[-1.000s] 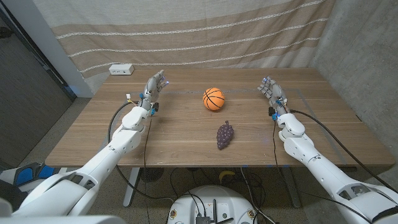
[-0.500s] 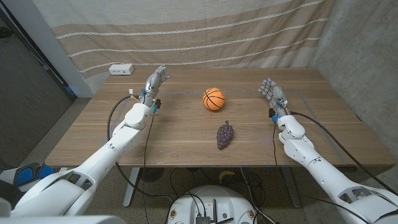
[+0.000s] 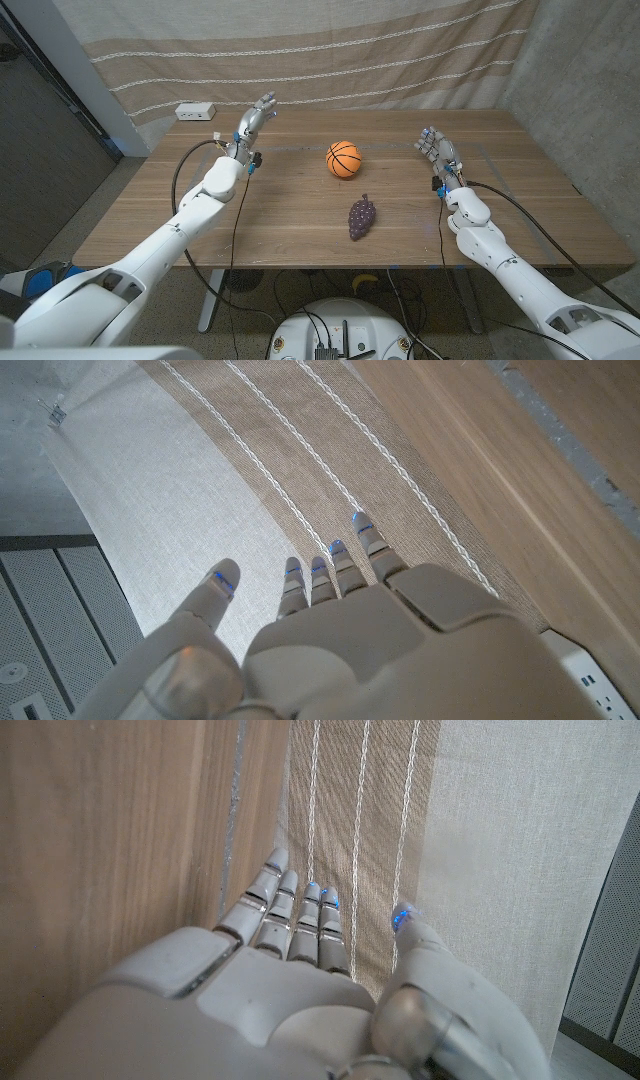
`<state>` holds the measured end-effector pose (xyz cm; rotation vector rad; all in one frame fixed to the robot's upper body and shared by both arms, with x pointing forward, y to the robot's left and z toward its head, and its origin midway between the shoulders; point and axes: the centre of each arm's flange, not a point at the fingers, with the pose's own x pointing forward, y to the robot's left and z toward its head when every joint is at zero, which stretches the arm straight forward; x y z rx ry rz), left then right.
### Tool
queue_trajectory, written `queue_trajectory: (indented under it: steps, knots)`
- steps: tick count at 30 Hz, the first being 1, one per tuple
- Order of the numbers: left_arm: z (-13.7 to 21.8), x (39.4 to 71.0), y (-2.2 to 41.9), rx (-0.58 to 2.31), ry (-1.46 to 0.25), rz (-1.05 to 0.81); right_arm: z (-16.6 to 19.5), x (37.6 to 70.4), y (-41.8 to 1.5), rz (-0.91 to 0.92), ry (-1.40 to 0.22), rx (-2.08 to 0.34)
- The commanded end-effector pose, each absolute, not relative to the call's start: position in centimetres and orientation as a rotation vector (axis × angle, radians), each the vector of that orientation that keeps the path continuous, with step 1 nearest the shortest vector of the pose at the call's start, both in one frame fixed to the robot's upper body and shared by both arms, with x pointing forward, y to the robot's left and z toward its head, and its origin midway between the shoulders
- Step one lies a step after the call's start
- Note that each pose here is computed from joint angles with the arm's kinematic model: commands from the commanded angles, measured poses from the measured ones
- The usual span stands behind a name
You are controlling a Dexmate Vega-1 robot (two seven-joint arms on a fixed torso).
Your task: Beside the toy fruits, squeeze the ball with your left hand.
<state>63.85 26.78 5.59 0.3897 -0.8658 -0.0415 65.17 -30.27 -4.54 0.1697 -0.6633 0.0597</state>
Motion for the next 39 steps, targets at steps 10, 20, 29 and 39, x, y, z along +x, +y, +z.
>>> queue_trajectory:
  steps: [10,20,29,39]
  knots:
    - [8.8,62.9,24.3,0.601,-0.951,-0.056,-5.1,64.0,-29.9,0.063,-0.671,0.159]
    - [10.1,62.9,22.8,0.679,-0.980,-0.097,-5.4,63.7,-29.7,0.064,-0.677,0.158]
    - [10.9,63.0,21.4,0.762,-1.004,-0.125,-5.7,63.4,-29.6,0.065,-0.682,0.161]
    - [11.6,63.2,20.1,0.815,-1.022,-0.180,-6.0,63.1,-29.7,0.056,-0.686,0.165]
